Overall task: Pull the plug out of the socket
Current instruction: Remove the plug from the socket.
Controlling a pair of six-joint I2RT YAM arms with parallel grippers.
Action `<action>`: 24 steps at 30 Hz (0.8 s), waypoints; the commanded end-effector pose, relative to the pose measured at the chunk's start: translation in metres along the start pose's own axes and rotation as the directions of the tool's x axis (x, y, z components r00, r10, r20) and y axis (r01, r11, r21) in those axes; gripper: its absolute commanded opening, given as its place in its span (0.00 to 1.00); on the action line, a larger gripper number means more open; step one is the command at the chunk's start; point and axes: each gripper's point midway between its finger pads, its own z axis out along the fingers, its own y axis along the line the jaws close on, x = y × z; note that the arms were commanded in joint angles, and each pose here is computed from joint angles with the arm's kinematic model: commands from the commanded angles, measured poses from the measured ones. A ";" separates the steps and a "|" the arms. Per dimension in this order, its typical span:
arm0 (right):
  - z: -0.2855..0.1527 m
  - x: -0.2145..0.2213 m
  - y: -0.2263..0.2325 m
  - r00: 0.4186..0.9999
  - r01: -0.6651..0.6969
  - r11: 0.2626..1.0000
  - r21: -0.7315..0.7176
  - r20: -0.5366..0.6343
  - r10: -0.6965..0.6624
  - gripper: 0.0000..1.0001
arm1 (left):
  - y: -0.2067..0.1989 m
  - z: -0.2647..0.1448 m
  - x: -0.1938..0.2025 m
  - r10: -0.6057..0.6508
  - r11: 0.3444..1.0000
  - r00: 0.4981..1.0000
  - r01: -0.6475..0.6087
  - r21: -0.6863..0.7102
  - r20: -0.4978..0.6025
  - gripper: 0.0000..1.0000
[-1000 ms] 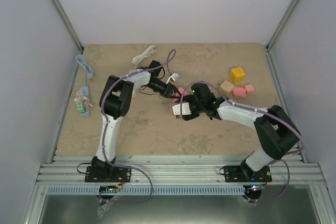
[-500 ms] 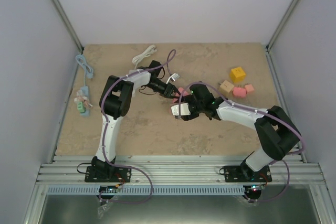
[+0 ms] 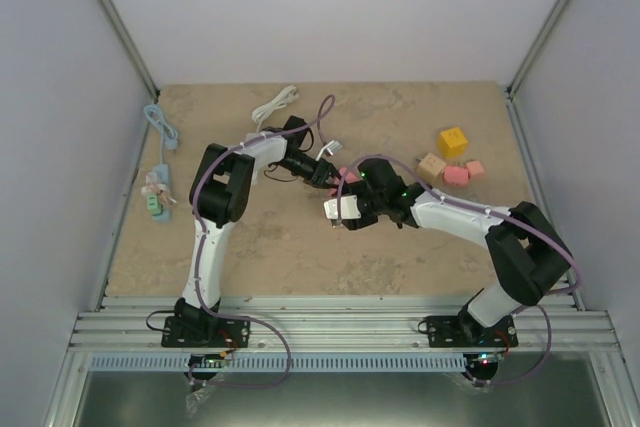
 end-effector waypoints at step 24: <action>-0.009 0.013 -0.011 0.999 0.037 0.998 0.059 0.016 -0.038 0.20 | 0.049 0.001 0.024 -0.080 0.985 0.995 0.070 -0.161 -0.055 0.00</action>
